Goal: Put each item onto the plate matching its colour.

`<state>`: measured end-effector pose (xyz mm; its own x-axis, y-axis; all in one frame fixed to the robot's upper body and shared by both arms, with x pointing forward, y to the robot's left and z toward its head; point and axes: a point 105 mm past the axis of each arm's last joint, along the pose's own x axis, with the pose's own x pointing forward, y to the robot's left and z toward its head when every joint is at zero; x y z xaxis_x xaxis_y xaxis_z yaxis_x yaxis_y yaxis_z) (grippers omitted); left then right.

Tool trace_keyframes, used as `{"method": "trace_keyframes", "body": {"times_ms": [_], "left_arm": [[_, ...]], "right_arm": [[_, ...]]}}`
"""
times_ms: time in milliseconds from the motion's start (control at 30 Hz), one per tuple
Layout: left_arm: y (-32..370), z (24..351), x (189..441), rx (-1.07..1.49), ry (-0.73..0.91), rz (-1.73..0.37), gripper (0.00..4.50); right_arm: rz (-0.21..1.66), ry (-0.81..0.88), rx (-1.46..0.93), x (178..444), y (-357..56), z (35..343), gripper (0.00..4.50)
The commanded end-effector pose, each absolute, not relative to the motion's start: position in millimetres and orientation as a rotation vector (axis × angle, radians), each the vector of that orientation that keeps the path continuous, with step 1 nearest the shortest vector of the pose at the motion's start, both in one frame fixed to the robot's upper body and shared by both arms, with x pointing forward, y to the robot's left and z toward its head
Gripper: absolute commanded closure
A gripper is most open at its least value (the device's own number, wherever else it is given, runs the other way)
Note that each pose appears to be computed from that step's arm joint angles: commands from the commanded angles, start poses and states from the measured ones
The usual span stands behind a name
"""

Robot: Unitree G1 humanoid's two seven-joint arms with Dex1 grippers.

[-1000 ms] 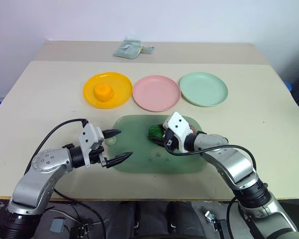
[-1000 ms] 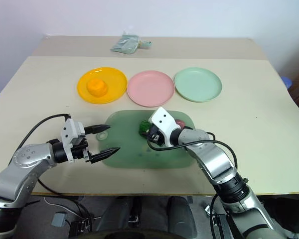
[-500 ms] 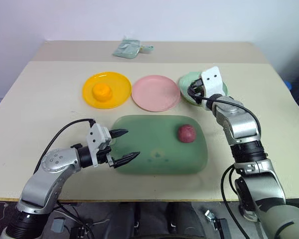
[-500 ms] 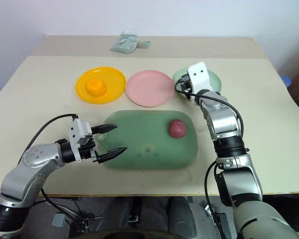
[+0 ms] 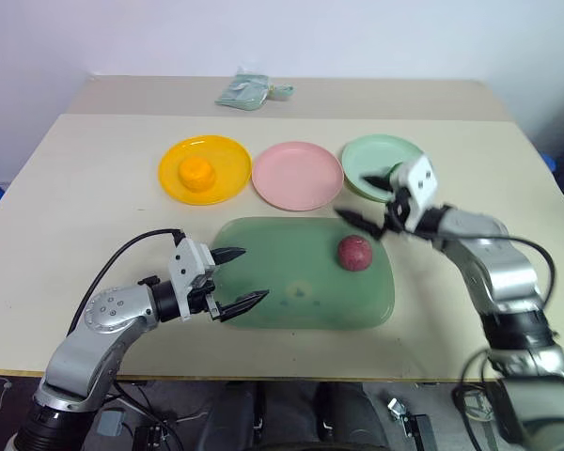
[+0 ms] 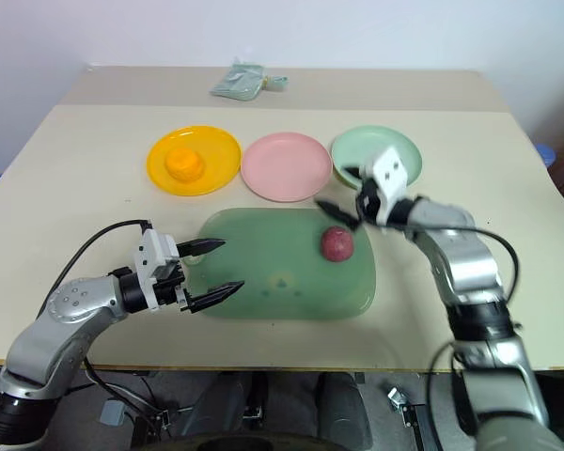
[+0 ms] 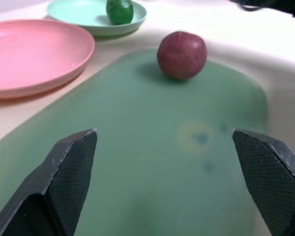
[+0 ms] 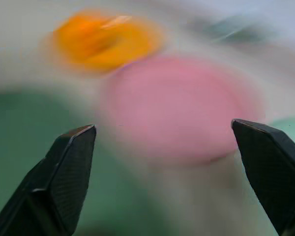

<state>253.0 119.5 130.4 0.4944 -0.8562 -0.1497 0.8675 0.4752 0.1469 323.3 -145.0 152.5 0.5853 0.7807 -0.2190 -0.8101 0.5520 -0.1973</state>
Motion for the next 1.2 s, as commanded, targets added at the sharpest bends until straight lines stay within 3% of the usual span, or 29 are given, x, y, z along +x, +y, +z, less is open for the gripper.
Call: {"method": "trace_keyframes", "body": {"times_ms": [33,133,233,300,367,467,633,800,833,933,1067,1200], "left_arm": [[116.5,139.1,255.0,0.238,0.015,-1.076,0.0],[115.5,139.5,257.5,0.241,0.011,-1.085,0.0],[115.4,139.7,258.3,0.242,0.009,-1.086,0.0],[116.9,139.6,258.7,0.243,0.011,-1.079,0.0],[120.5,138.9,258.8,0.244,0.013,-1.062,0.0],[123.1,139.1,260.1,0.247,0.01,-1.04,0.0],[159.2,150.9,276.8,0.171,-0.066,-0.748,0.0],[165.1,141.7,270.1,0.179,-0.039,-0.693,0.0],[165.3,140.6,268.3,0.182,-0.035,-0.689,0.0],[169.2,140.9,265.7,0.176,-0.04,-0.662,0.0],[170.6,142.1,267.8,0.175,-0.053,-0.624,0.0],[194.4,143.1,275.8,0.203,-0.06,-0.521,0.0]], "right_arm": [[1.007,0.15,-0.343,307.1,-142.5,149.0,0.02],[0.942,0.234,-0.41,311.7,-151.0,124.7,0.02],[0.928,0.204,-0.382,317.3,-145.7,129.4,0.84],[0.951,0.156,-0.369,318.3,-135.0,138.1,1.68],[0.948,0.089,-0.344,325.6,-121.4,149.8,1.93],[0.93,0.039,-0.304,334.7,-110.5,159.8,1.93],[0.65,-0.025,-0.247,410.0,-60.9,176.8,1.93],[0.59,-0.015,-0.217,437.9,-48.4,174.8,1.93],[0.583,-0.024,-0.206,440.5,-47.9,176.7,0.94],[0.597,-0.101,-0.212,439.1,-45.2,187.7,0.07],[0.631,-0.182,-0.271,425.9,-67.3,193.5,0.07],[0.716,-0.193,-0.298,393.5,-112.8,191.4,0.07]]}}
